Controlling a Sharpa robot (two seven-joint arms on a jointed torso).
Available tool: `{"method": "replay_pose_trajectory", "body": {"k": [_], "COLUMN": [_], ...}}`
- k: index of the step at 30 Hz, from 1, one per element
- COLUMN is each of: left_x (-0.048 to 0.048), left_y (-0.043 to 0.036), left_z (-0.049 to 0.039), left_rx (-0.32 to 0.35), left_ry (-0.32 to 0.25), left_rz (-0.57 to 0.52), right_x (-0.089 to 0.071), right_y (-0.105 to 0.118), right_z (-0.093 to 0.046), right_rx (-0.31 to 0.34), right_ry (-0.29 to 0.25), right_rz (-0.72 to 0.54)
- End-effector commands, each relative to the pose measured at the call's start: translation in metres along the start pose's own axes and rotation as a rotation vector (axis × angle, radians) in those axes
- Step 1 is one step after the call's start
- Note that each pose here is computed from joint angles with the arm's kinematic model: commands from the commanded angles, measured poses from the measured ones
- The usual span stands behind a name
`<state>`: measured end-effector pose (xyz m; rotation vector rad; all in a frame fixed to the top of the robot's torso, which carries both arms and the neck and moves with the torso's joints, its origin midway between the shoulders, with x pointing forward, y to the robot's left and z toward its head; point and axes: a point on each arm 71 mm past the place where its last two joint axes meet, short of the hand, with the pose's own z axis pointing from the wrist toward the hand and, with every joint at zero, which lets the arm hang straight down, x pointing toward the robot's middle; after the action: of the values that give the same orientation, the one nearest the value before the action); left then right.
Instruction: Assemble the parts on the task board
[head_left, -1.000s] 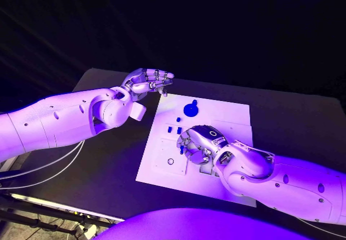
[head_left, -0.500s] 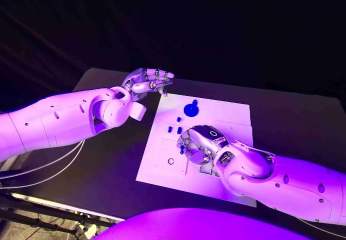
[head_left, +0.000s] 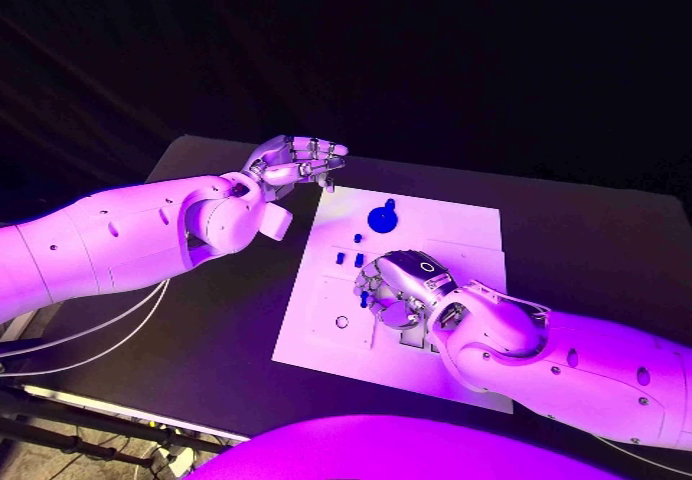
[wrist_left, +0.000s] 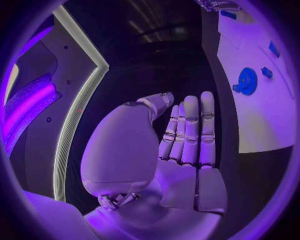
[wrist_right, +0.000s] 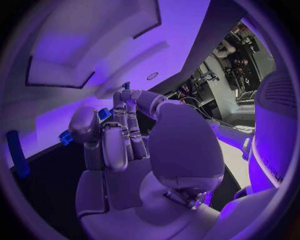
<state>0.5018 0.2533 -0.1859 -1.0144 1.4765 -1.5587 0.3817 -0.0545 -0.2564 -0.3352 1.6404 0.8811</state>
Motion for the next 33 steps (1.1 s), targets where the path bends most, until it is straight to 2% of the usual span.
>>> {"method": "replay_pose_trajectory", "body": {"k": [1, 33], "left_x": [0.0020, 0.0016], "left_y": [-0.0011, -0.0009], "left_z": [0.0006, 0.0006], "left_rx": [0.008, 0.007], "left_ry": [0.015, 0.012], "left_rz": [-0.006, -0.005], "right_x": [0.0011, 0.0019], "right_y": [0.0014, 0.0013], "right_z": [-0.0003, -0.0012], "right_rx": [-0.016, -0.014], "right_ry": [0.009, 0.021], "right_rz": [-0.005, -0.009]}}
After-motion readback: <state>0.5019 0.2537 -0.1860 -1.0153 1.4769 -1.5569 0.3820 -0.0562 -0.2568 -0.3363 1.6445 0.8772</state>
